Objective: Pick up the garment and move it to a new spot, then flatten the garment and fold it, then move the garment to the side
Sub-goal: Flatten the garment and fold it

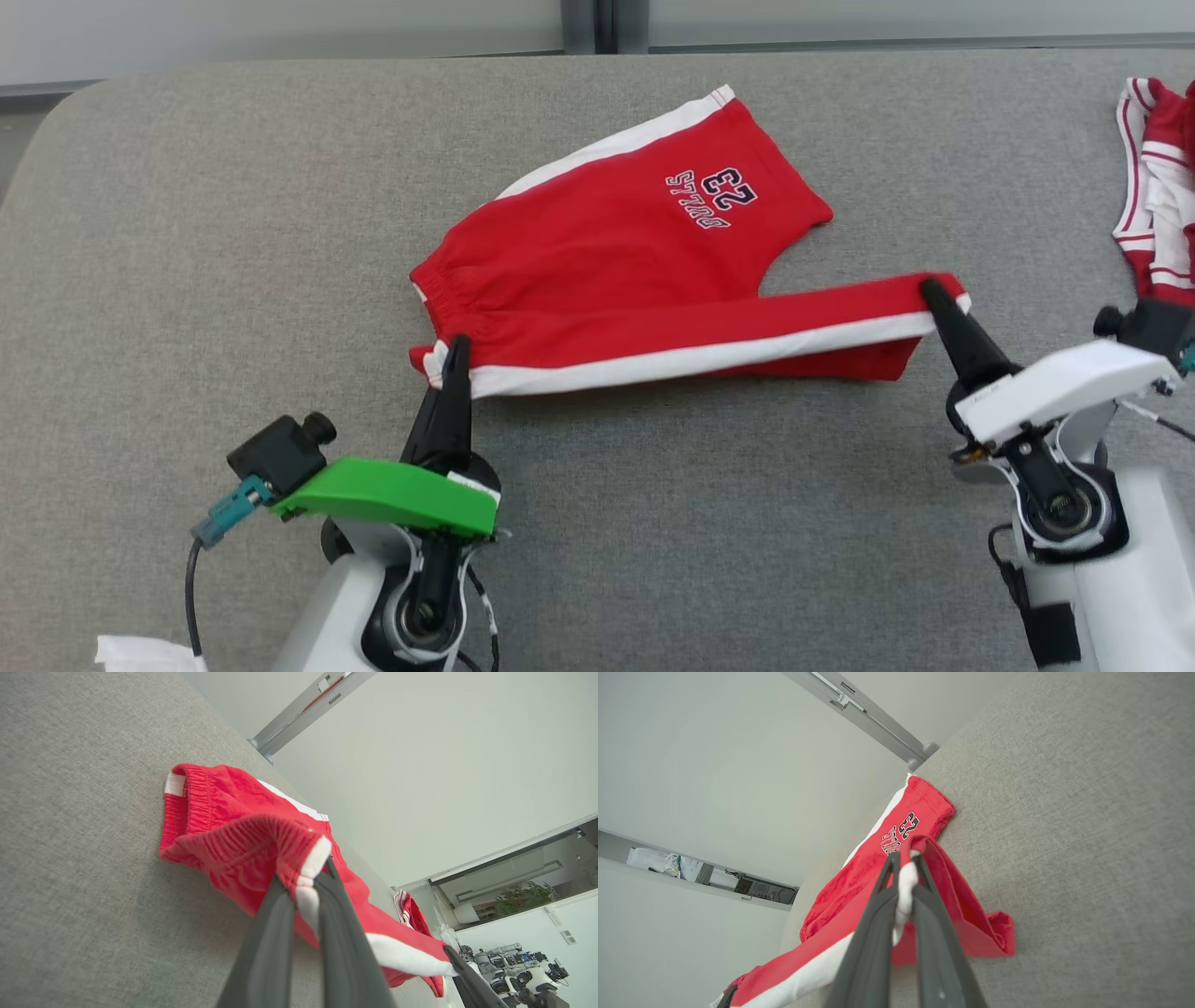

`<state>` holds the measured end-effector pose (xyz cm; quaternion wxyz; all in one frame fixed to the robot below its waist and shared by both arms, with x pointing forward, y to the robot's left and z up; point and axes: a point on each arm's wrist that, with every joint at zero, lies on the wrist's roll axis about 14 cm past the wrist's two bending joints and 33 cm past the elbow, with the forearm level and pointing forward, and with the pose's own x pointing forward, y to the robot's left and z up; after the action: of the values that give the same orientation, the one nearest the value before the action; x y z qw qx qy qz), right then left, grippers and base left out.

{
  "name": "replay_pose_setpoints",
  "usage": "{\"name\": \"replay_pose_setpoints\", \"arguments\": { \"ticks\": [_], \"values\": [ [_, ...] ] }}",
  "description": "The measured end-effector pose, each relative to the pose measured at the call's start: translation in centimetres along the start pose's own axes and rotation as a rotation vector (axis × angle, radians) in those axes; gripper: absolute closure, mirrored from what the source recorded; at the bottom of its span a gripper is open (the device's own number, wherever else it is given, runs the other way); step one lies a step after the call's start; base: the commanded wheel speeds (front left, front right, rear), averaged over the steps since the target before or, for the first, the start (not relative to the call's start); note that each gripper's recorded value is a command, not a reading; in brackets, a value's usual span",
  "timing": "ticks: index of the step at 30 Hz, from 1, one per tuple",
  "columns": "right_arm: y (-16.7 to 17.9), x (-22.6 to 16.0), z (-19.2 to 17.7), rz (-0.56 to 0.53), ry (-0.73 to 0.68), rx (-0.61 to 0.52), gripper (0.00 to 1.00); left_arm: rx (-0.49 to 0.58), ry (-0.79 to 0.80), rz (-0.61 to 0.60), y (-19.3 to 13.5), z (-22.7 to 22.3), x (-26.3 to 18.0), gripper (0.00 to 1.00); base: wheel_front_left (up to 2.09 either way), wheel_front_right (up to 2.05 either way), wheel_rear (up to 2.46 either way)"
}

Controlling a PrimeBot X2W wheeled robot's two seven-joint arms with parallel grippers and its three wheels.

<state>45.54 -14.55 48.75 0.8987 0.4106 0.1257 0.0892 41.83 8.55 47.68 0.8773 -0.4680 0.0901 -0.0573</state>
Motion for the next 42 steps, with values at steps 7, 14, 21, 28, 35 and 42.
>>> {"name": "replay_pose_setpoints", "arguments": {
  "ticks": [7, 14, 21, 28, 35, 42],
  "values": [
    [2.3, 6.7, 1.5, 0.036, 0.040, -0.079, 1.00, -0.031, -0.010, 0.005, 0.2, 1.5, 3.5, 1.00, 0.00, 0.00, 0.00],
    [3.2, 12.6, 1.0, 0.020, 0.087, -0.125, 1.00, -0.001, 0.001, 0.036, 1.4, 2.4, 6.5, 1.00, 0.00, 0.00, 0.00],
    [3.2, 17.1, -0.3, -0.010, 0.131, -0.192, 1.00, 0.022, 0.023, 0.049, 2.5, 2.2, 9.0, 1.00, 0.00, 0.00, 0.00],
    [2.8, 19.5, -1.6, -0.022, 0.134, -0.227, 0.00, 0.100, 0.040, 0.048, 3.3, 1.7, 10.1, 0.00, 0.00, 0.00, 0.00],
    [3.3, 19.2, -1.2, 0.005, 0.119, -0.328, 0.00, 0.180, 0.021, 0.024, 3.1, 2.6, 9.8, 0.00, 0.00, 0.00, 0.00],
    [0.0, 16.6, -1.4, -0.034, 0.182, -0.497, 0.00, 0.277, -0.057, 0.014, 3.1, 5.1, 8.0, 0.00, 0.00, 0.00, 0.00]
  ]
}}
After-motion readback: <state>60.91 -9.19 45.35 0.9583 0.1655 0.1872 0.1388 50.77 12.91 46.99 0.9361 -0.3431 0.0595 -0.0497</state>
